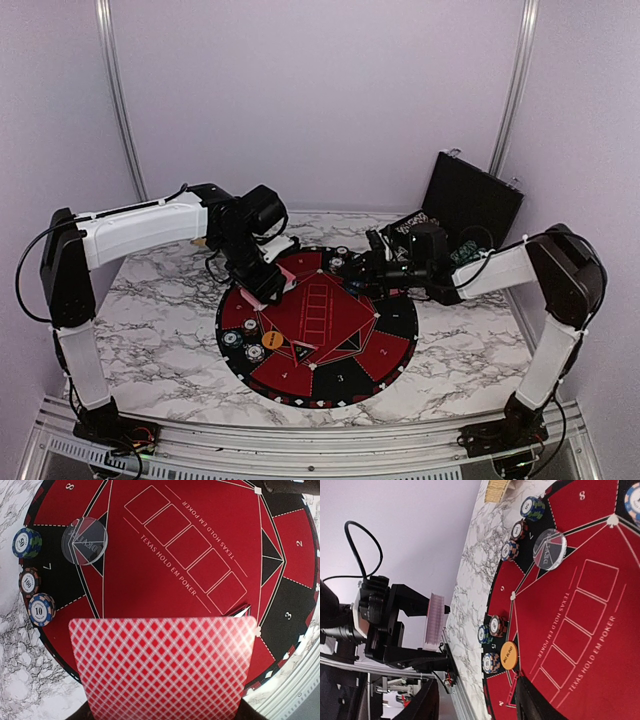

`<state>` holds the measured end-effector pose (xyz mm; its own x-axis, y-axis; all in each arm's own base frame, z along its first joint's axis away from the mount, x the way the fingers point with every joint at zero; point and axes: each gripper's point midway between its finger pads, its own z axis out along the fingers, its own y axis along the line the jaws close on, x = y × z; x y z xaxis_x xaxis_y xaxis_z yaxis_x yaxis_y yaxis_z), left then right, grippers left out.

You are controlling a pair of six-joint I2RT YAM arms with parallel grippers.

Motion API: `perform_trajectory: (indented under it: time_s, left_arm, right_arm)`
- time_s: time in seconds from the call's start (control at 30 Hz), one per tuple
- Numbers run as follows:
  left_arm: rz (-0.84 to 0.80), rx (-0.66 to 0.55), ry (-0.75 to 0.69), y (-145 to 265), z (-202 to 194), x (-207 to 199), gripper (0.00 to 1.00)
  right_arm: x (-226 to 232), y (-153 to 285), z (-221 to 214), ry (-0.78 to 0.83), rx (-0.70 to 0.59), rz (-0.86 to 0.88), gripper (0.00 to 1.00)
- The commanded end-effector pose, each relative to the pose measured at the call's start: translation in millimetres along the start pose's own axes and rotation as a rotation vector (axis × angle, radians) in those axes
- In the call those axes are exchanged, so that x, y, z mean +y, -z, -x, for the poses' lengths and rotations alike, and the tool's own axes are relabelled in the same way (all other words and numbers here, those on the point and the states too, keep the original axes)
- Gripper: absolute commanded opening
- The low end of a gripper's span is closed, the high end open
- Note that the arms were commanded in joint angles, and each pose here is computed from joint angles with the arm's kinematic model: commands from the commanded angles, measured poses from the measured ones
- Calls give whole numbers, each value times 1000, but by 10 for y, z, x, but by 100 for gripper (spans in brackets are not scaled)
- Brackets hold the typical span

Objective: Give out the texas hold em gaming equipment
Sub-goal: Pick up the poker card from the face-down deck piles.

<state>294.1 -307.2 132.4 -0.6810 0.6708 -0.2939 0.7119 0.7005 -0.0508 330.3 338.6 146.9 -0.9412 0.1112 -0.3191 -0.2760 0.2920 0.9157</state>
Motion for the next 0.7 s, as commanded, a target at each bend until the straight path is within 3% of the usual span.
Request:
perform_trajectory:
  time_s: [0.0, 0.67]
  left_arm:
    - [-17, -17, -4, 45, 79, -63, 32]
    - [-17, -8, -19, 27, 53, -136, 32]
  right_arm:
    - [313, -206, 23, 11, 13, 102, 48]
    - [567, -710, -89, 7, 95, 175, 36]
